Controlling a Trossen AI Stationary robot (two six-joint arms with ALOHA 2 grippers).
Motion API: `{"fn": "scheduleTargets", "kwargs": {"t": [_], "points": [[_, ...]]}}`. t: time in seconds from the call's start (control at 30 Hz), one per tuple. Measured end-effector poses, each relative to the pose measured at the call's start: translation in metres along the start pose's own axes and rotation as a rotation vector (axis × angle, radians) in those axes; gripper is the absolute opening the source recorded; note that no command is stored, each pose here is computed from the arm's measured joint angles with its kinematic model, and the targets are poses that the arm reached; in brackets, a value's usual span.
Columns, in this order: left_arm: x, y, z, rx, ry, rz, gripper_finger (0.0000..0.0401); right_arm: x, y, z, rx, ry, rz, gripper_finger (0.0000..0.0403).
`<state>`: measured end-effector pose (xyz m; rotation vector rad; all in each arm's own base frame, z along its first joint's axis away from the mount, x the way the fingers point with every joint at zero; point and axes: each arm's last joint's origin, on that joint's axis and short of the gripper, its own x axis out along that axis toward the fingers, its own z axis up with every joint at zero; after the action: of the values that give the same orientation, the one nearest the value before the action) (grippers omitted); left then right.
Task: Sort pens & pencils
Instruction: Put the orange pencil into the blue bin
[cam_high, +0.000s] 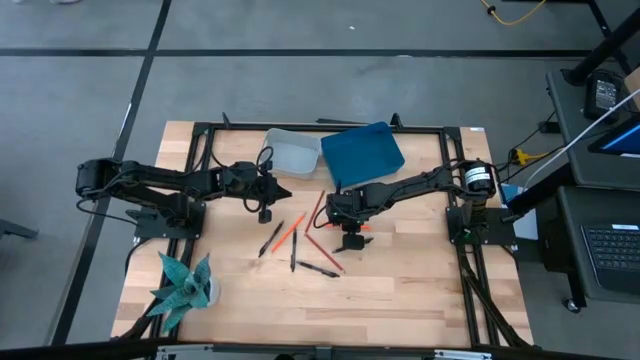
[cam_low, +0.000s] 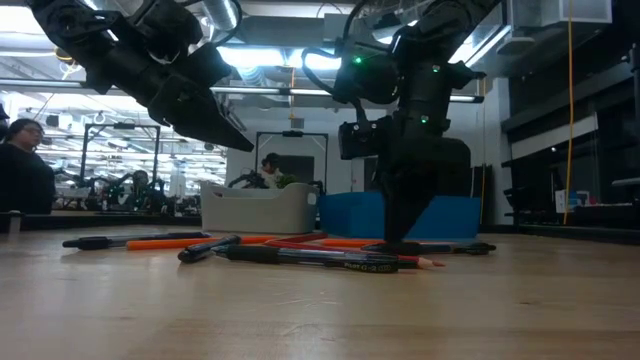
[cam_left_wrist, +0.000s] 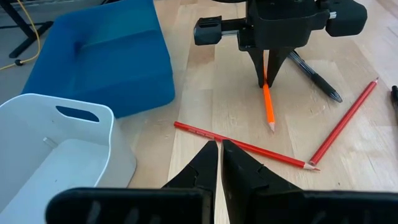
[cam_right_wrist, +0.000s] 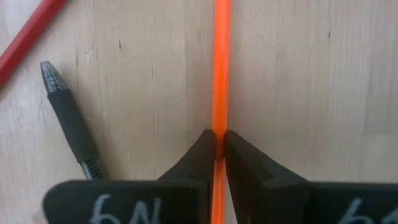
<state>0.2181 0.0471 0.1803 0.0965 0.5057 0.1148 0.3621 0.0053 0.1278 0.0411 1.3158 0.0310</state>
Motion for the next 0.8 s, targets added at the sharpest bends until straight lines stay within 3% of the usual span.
{"fn": "scheduleTargets", "kwargs": {"t": [0.8], "points": [[0.000,0.000,-0.001,0.008,0.012,-0.003,0.0014,-0.038,0.002,0.038,-0.086,-0.057,0.004,0.0027]]}}
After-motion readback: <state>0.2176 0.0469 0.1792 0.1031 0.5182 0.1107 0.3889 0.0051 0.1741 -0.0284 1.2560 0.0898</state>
